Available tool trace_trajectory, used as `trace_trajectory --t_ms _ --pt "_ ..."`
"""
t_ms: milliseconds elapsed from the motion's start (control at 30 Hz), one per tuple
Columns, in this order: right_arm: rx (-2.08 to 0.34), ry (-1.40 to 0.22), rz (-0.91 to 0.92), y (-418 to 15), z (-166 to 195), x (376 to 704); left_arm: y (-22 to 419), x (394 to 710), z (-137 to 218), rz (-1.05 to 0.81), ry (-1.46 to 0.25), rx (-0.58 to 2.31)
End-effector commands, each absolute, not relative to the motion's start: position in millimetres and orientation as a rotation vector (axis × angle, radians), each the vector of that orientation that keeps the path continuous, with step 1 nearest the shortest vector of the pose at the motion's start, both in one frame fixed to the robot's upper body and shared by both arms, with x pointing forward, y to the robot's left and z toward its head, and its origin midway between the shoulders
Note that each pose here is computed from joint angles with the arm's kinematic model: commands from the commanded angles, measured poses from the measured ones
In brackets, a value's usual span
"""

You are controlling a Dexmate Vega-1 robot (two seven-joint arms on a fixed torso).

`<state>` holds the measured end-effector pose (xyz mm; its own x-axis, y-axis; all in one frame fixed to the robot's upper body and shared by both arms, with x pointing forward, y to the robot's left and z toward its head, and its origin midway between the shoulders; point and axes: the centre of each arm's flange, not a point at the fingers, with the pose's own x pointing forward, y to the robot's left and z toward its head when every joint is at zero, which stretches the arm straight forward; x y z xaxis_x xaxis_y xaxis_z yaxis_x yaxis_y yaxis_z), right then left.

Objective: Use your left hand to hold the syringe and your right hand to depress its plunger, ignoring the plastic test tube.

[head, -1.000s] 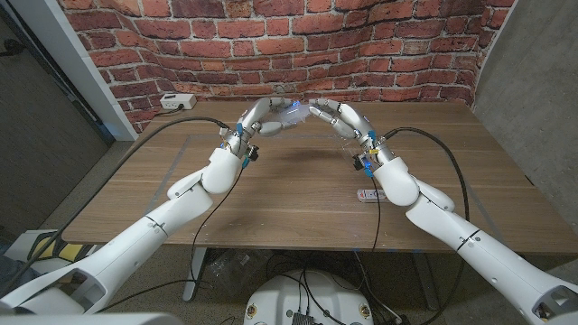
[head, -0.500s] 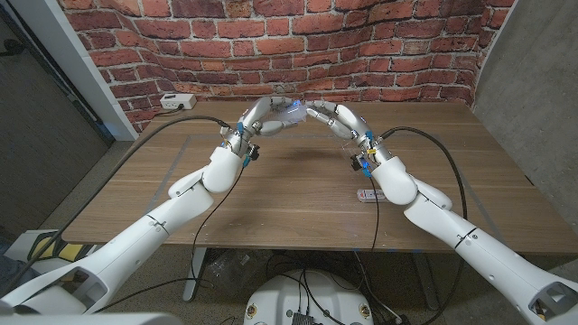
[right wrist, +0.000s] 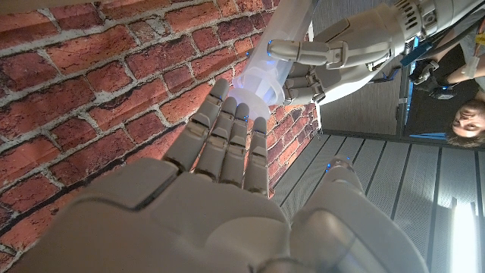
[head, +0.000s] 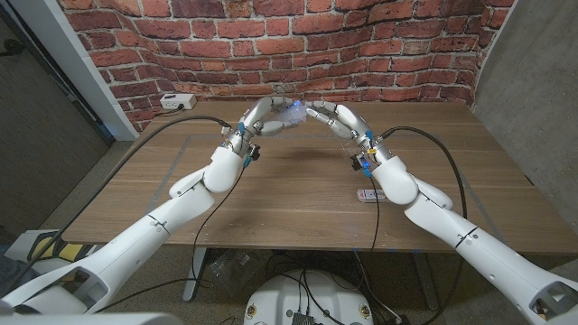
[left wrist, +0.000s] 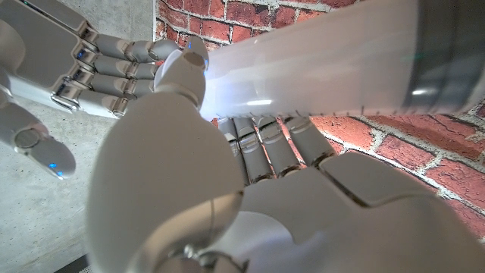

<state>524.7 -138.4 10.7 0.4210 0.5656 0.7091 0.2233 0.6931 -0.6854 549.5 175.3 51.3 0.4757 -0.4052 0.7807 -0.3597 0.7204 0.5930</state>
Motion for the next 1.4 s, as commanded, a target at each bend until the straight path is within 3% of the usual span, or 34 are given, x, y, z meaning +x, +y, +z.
trace_trajectory --t_ms 33,1400 --pt "-0.805 -1.159 0.201 -147 15 519 177 549 48 -0.027 -1.095 0.814" --pt "-0.606 -1.108 0.124 -182 14 516 200 542 37 0.004 -1.054 0.846"
